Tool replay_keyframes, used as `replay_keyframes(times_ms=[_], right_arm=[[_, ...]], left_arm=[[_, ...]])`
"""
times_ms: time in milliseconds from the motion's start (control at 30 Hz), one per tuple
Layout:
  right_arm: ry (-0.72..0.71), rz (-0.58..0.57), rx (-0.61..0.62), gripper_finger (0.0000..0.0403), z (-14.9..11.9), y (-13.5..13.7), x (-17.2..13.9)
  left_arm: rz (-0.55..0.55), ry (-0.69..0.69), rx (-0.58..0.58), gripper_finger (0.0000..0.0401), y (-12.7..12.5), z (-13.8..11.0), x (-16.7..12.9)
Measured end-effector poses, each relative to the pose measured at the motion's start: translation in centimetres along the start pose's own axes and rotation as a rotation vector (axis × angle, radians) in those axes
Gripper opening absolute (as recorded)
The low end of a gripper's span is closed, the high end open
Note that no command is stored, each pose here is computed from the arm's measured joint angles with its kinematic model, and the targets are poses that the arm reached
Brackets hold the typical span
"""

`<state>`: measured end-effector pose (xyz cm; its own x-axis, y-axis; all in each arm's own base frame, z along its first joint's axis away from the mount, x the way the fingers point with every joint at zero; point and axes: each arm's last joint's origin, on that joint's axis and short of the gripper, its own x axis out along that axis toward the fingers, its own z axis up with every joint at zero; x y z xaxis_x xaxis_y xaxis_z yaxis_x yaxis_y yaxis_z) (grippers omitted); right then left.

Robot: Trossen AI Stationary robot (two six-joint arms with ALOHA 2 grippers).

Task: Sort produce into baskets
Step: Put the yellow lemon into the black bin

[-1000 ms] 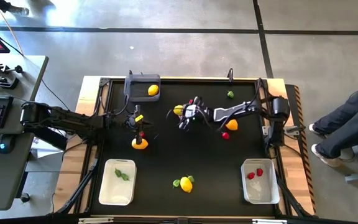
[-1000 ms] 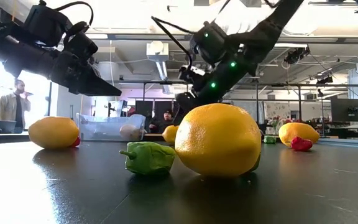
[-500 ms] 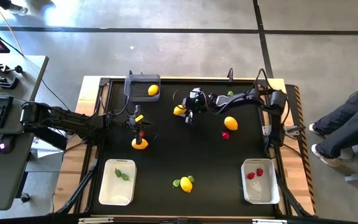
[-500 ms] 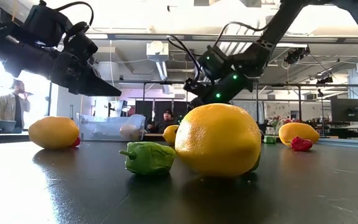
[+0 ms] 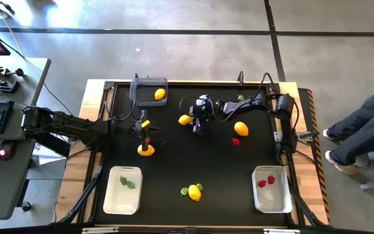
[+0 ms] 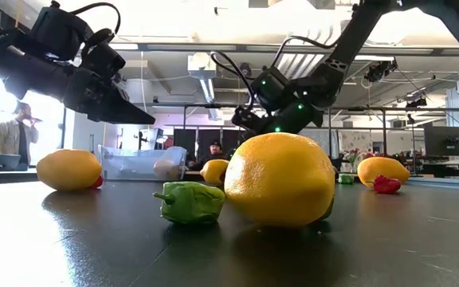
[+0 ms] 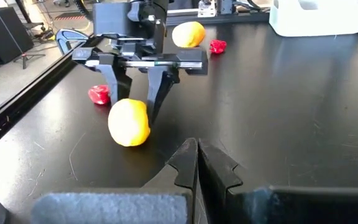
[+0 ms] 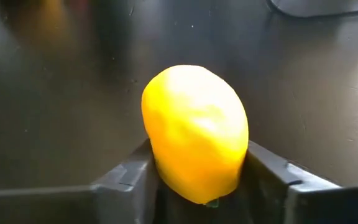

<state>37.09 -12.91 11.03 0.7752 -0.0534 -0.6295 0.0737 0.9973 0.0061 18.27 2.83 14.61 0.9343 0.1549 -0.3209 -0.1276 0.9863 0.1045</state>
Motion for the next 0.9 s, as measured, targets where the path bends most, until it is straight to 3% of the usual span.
replay_keyframes(times_ms=[300, 600, 900], right_arm=[[-0.120, 0.060, -0.014, 0.0147, 1.7, 3.5, 0.5], [-0.255, 0.138, -0.128, 0.0147, 3.3, 8.0, 0.6], [-0.297, 0.093, -0.110, 0.0147, 3.8, 8.4, 0.5]], left_arm=[[-0.006, 0.004, -0.005, 0.0020, -0.1, 0.0, 0.0], [-0.021, 0.017, 0.021, 0.0134, -1.0, -0.1, 0.0], [-0.008, 0.010, 0.047, 0.0220, -2.2, 0.0, 0.0]])
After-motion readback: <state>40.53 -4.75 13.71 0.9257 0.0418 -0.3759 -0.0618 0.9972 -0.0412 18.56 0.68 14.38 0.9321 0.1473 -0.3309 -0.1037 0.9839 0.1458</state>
